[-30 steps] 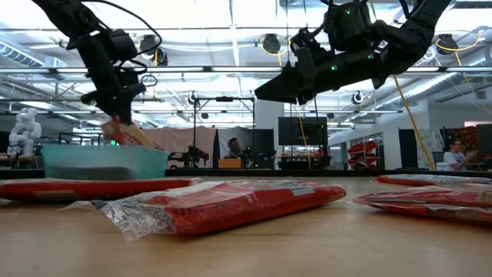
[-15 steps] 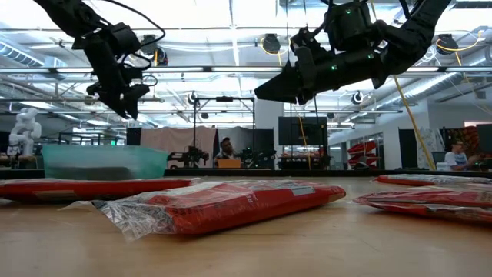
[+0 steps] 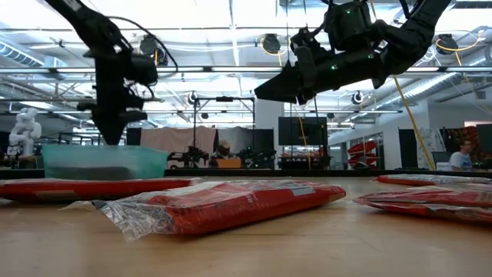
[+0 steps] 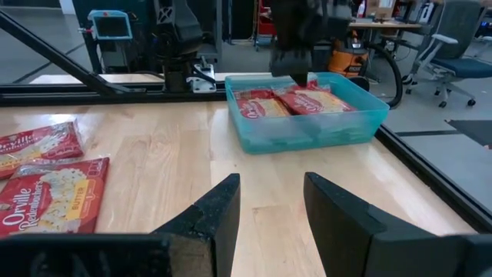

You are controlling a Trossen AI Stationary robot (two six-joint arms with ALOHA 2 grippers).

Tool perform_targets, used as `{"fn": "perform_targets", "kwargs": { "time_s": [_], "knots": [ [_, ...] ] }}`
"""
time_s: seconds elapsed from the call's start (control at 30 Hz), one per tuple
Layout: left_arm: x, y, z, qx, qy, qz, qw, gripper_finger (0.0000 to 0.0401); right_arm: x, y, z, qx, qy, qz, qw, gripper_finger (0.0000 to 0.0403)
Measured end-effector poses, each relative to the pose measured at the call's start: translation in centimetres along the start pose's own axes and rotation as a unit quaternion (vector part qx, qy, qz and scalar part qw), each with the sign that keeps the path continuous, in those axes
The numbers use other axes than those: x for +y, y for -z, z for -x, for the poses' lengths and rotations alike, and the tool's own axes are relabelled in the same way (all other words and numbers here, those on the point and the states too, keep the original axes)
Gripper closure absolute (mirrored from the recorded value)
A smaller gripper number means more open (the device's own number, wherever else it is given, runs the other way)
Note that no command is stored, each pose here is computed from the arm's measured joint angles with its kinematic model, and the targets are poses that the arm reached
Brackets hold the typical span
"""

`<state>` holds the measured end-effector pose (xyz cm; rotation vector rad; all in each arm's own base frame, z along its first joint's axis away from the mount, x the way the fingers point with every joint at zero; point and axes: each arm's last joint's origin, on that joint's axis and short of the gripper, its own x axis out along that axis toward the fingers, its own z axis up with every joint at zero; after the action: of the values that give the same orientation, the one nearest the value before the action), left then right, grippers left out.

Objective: Sort popcorn bags into baskets
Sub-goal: Put the popcorn bag into the blue bin

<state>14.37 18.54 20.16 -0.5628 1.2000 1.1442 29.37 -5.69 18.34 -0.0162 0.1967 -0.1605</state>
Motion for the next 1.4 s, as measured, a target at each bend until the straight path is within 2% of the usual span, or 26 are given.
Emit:
{"fn": "perform_targets", "kwargs": {
  "time_s": [0.2,0.37,0.47,0.7,0.9,1.03,1.17,1.3,1.4],
  "knots": [
    [-0.7,-0.6,-3.3,0.045,-0.016,-0.013,0.999,0.0368,0.0,0.1,0.0,0.005,0.0,0.002,1.0,0.0264],
    [-0.8,-1.6,-5.1,0.016,-0.064,-0.011,0.998,0.0393,0.0,0.1,0.0,0.005,0.001,0.008,1.0,0.0264],
    [-0.9,-2.0,-5.3,-0.004,-0.069,-0.009,0.998,0.0396,0.0,0.1,0.0,0.006,0.0,0.013,1.0,0.0264],
    [-0.9,-2.4,-4.9,-0.027,-0.067,-0.017,0.997,0.0375,-0.1,0.1,0.0,0.007,0.002,0.018,1.0,0.0264],
    [-1.1,-2.3,-3.1,-0.054,-0.058,-0.023,0.997,0.0376,-0.1,0.1,0.0,0.008,0.002,0.013,1.0,0.0264],
    [-2.3,-2.1,-0.6,-0.107,-0.022,-0.075,0.991,0.0388,0.1,0.4,0.0,0.022,-0.003,-0.017,1.0,0.0264],
    [-3.9,-1.6,2.2,-0.165,0.053,-0.118,0.978,0.0397,0.8,0.9,0.0,0.051,-0.036,-0.055,0.997,0.0264],
    [-6.3,-0.5,4.8,-0.212,0.129,-0.161,0.955,0.0387,1.9,1.5,0.1,0.085,-0.071,-0.109,0.988,0.0264],
    [-8.7,0.8,6.1,-0.232,0.165,-0.201,0.937,0.0382,3.1,2.1,0.3,0.125,-0.082,-0.145,0.978,0.0264]
  ]
}}
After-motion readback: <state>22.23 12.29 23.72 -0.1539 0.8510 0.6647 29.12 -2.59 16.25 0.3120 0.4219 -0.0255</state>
